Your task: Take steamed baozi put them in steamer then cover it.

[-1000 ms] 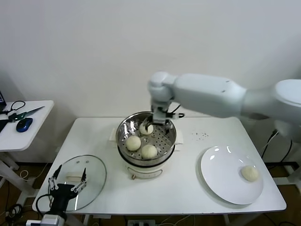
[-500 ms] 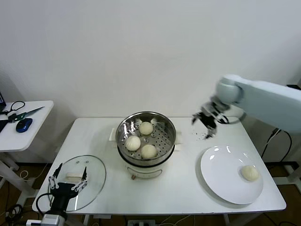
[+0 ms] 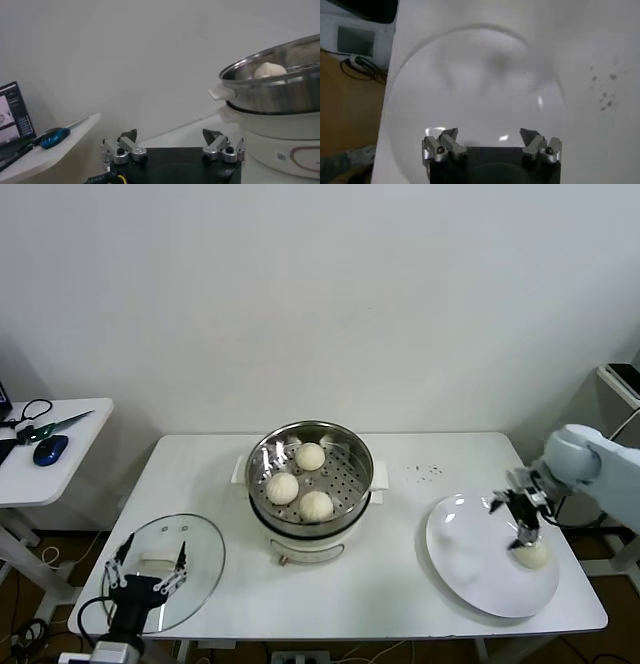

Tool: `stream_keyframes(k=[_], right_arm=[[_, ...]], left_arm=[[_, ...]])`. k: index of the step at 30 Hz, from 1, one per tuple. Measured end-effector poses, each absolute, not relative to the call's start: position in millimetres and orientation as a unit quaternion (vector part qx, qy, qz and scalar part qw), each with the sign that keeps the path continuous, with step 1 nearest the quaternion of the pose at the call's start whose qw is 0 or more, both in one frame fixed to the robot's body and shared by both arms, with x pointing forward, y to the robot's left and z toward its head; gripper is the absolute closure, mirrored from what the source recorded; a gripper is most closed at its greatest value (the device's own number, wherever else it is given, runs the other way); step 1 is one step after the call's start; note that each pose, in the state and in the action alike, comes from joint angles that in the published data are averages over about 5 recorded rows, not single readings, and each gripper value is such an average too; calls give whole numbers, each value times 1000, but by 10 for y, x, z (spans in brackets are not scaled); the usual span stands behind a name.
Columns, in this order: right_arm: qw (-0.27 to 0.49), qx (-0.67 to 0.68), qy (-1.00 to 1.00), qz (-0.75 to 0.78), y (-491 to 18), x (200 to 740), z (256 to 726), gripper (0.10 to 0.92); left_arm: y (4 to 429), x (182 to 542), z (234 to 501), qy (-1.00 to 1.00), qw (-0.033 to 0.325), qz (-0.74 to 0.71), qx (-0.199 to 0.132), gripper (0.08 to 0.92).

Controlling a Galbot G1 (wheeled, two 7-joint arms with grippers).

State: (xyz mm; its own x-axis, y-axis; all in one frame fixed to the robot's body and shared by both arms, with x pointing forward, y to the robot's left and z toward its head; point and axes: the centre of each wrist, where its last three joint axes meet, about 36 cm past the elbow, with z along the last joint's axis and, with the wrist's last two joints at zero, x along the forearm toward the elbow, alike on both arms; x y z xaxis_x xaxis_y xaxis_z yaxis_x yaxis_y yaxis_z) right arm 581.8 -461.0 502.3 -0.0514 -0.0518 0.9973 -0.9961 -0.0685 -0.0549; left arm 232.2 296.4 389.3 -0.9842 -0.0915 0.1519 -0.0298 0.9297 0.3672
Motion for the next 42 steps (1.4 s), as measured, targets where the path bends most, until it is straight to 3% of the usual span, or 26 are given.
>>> stream_keyframes(k=[11, 28, 36, 42], right_arm=[[494, 491, -500, 515, -4936, 5723, 4745, 200], [503, 485, -497, 514, -4986, 5795, 4571, 204], [506, 488, -494, 512, -4992, 5808, 4555, 299], [502, 490, -500, 508, -4949, 5856, 4614, 325]], left_arm=[[2964, 2310, 3852, -978, 90, -185, 33, 177], [2959, 2332, 3812, -978, 93, -186, 33, 177], [2950, 2332, 3813, -978, 94, -186, 33, 177], [2941, 2314, 3820, -978, 94, -185, 32, 177]])
